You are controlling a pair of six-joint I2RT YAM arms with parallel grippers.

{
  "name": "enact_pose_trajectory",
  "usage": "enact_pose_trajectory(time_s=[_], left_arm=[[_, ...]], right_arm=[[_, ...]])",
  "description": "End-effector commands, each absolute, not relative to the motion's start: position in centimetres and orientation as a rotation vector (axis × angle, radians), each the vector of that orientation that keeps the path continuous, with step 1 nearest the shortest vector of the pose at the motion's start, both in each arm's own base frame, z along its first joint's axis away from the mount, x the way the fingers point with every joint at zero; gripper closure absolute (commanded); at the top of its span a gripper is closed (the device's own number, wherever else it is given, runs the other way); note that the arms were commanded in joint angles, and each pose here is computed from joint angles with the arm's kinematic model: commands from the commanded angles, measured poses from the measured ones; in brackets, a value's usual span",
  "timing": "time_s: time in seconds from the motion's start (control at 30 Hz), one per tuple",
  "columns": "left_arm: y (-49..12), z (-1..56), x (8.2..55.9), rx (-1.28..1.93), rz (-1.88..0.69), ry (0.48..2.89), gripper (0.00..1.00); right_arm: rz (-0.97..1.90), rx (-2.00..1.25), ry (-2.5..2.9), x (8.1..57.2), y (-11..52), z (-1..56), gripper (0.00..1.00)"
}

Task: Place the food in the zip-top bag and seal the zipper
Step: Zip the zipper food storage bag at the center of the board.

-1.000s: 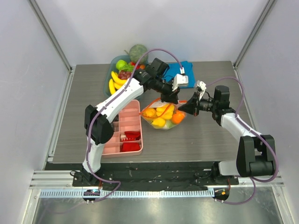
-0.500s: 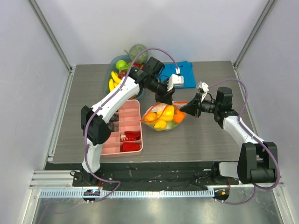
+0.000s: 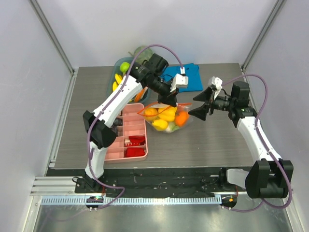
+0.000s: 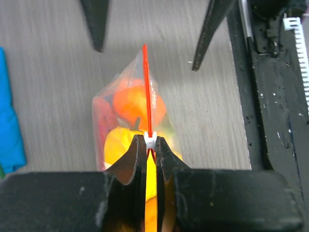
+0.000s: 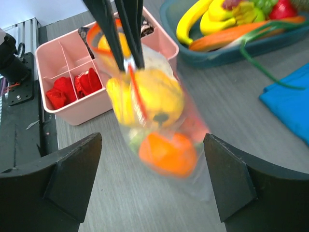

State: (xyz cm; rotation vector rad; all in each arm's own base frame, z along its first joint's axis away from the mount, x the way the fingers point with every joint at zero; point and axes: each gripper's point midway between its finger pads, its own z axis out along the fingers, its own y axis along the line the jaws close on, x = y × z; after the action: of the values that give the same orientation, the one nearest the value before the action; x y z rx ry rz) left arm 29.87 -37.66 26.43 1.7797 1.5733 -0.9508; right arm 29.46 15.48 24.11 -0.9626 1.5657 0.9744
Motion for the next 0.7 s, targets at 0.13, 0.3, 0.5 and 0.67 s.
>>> enact_pose_trajectory(time_s=[0.13, 0.3, 0.5, 0.67], left_arm=[[-39.2, 26.9, 27.6, 1.844, -1.028, 1.477, 1.0], [-39.5, 26.9, 27.6, 1.835, -1.036, 1.48, 1.0], [-38.9, 27.6, 26.7, 1.847, -1.045, 1.474, 1.0], [-37.9, 28.4, 26.0, 1.853, -1.021, 1.484, 1.0]], right_arm=[[0.884, -1.134, 1.407, 30.1, 16.8, 27.1, 0.09], [0.839, -1.33, 1.374, 28.2, 18.4, 25.5, 0.25], [0.754, -1.388, 1.408, 28.5, 18.9, 24.2, 0.57], [0.76, -1.378, 1.346, 27.6, 19.2, 26.7, 0.99]])
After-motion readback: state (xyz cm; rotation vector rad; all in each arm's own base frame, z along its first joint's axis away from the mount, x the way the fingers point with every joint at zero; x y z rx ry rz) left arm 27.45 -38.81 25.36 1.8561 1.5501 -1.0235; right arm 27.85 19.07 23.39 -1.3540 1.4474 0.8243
